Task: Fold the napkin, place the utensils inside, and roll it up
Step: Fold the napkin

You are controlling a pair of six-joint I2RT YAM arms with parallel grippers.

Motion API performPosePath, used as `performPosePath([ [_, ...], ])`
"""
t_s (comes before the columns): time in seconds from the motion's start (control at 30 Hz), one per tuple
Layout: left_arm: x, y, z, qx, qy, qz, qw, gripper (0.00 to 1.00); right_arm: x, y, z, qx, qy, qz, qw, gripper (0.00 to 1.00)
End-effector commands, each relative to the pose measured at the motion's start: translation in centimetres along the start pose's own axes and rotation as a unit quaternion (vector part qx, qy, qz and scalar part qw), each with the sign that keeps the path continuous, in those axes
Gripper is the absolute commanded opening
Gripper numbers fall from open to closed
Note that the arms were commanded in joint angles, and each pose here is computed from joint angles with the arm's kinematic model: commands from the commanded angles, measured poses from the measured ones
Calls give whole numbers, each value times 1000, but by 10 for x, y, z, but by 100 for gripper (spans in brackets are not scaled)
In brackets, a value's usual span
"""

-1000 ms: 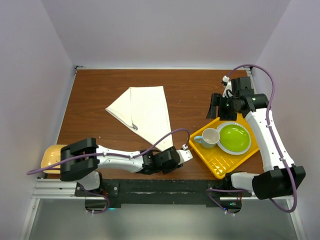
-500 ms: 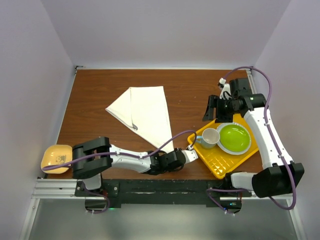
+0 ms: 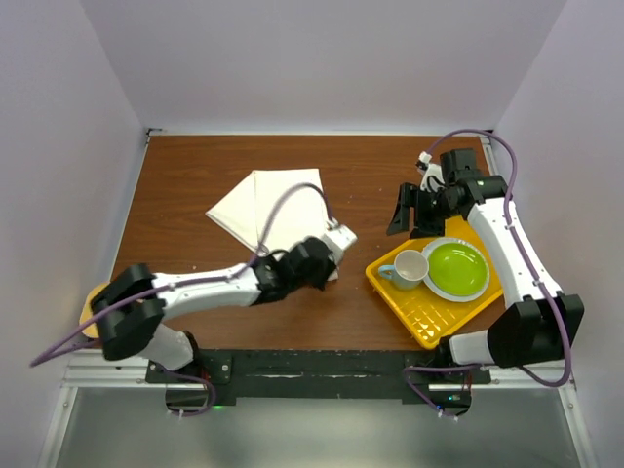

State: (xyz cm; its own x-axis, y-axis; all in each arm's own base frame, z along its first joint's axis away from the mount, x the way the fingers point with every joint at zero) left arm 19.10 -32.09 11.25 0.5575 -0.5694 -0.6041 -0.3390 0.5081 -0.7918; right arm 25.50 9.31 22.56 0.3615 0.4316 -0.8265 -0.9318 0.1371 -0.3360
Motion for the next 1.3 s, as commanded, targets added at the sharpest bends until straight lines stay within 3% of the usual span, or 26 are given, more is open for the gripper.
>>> performPosePath([
  [0.0,-31,-51,33,-120,27,-86,989,0,-3,-18,13,-9,-30,-19,999,70],
  [0.33,-67,-49,129,-273,-14,-131,953,0,16,-48,28,5,-61,-14,998,70],
  [0.47,-79,-25,179,-363,-76,-147,917,0,30,-61,43,-5,-71,4,997,70],
  [0.83,-98,22,268,-427,-166,-157,875,0,69,-78,104,-59,-104,63,991,68],
  [1.27,-100,54,315,-456,-169,-149,861,0,90,-65,101,-59,-92,91,990,67],
])
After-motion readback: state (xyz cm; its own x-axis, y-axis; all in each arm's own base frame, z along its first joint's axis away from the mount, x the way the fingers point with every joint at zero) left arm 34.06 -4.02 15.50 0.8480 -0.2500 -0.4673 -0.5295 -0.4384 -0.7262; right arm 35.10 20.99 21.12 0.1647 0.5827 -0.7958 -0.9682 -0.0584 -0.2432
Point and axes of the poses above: each gripper's point midway between its finger pads, its own x axis out along the fingers, its own z axis along the line the jaws close on, y = z × x, the point moved 4 cm from there along -x, back along the fingers, and after that the axes turned 3 degrees about x, right-handed, at the moved point
